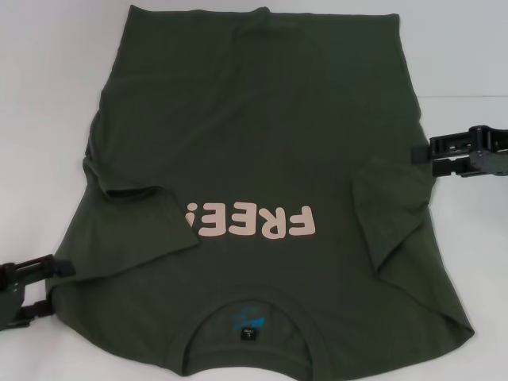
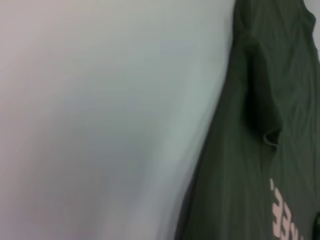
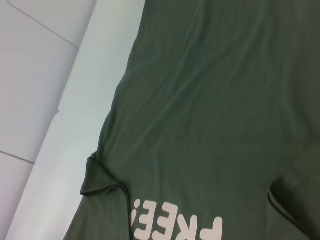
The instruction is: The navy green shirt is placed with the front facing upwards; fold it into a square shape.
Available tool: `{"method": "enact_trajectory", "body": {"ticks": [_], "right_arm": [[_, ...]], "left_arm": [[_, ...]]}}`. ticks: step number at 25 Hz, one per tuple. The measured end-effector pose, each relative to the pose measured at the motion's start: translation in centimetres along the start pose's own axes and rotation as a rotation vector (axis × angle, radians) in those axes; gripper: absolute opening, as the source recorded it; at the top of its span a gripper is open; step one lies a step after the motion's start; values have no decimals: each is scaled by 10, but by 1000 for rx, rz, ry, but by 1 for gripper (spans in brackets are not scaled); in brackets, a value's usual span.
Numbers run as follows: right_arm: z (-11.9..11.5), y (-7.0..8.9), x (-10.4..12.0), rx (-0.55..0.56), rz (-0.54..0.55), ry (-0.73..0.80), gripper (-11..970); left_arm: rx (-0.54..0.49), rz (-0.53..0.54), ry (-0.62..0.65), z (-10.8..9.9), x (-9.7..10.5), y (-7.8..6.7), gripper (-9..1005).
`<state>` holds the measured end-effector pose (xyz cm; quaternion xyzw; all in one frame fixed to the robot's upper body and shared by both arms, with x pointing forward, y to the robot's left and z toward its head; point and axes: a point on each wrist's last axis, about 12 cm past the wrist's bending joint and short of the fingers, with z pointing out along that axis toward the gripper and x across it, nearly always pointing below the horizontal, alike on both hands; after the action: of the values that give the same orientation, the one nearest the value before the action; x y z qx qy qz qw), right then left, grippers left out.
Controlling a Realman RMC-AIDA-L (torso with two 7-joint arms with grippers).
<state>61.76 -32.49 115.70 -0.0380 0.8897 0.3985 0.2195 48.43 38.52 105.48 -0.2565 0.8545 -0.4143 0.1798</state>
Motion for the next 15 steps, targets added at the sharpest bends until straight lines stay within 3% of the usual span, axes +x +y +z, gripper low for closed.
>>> {"method": "enact_trajectory", "body": {"ticks": [7, 15], "right_arm": [[-3, -3, 2, -4, 13, -8, 711], [-7, -7, 5, -3, 26, -16, 711]], "left_arm": [[43, 32, 26, 15, -5, -16, 902], [18, 75, 53, 28, -12, -27, 892]]}}
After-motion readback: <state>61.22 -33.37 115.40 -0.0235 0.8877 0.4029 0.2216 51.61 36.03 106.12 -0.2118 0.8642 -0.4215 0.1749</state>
